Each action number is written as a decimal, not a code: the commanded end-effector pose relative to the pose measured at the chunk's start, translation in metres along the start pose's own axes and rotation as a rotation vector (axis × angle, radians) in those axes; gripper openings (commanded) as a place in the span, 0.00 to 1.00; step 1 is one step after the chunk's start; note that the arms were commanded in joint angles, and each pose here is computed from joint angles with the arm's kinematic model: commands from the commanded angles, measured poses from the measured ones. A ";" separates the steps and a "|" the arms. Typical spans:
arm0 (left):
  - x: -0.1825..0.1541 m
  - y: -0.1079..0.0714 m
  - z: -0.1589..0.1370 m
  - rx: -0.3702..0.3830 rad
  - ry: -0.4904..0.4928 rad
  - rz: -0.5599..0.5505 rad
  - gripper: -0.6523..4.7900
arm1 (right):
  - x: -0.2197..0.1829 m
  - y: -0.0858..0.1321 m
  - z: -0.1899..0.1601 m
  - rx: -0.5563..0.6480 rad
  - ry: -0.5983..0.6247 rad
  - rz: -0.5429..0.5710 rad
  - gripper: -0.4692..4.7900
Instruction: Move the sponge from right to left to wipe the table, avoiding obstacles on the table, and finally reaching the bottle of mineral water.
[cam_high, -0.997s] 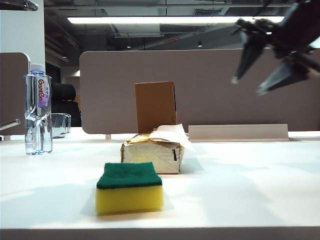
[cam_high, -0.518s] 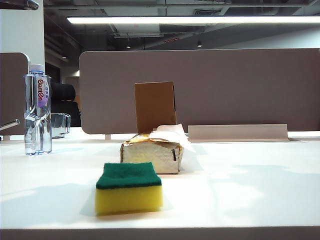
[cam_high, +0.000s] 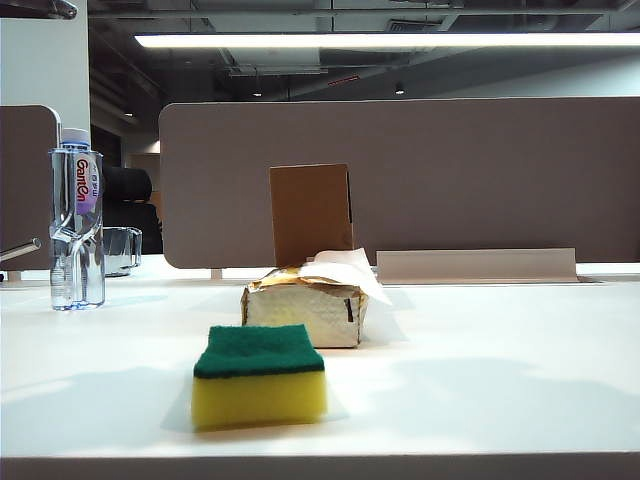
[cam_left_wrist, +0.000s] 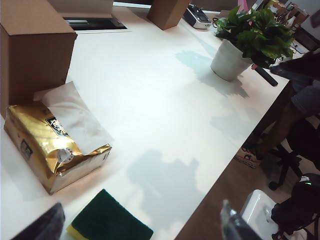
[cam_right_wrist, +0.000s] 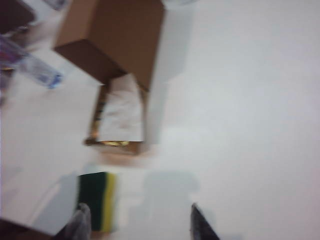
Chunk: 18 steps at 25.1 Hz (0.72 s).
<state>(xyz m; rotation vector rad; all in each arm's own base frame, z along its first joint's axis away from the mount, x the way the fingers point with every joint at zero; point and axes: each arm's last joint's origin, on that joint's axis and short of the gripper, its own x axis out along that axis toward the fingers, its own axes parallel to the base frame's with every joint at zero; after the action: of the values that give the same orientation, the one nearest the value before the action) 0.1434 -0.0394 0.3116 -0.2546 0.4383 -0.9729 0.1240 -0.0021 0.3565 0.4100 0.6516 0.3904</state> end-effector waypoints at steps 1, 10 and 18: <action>-0.002 -0.003 0.001 0.013 -0.006 -0.014 0.86 | -0.007 0.013 -0.010 0.014 0.041 0.090 0.57; -0.004 -0.005 -0.008 -0.066 0.058 -0.010 0.86 | -0.021 0.021 -0.033 0.036 0.127 0.100 0.57; -0.001 0.003 -0.020 -0.136 0.157 0.095 0.86 | -0.031 0.025 -0.046 0.043 0.164 0.106 0.57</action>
<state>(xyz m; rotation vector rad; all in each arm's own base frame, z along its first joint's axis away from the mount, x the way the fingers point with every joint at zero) 0.1336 -0.0369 0.2933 -0.2838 0.6476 -0.8763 0.0672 0.0159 0.3496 0.4599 0.8079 0.5125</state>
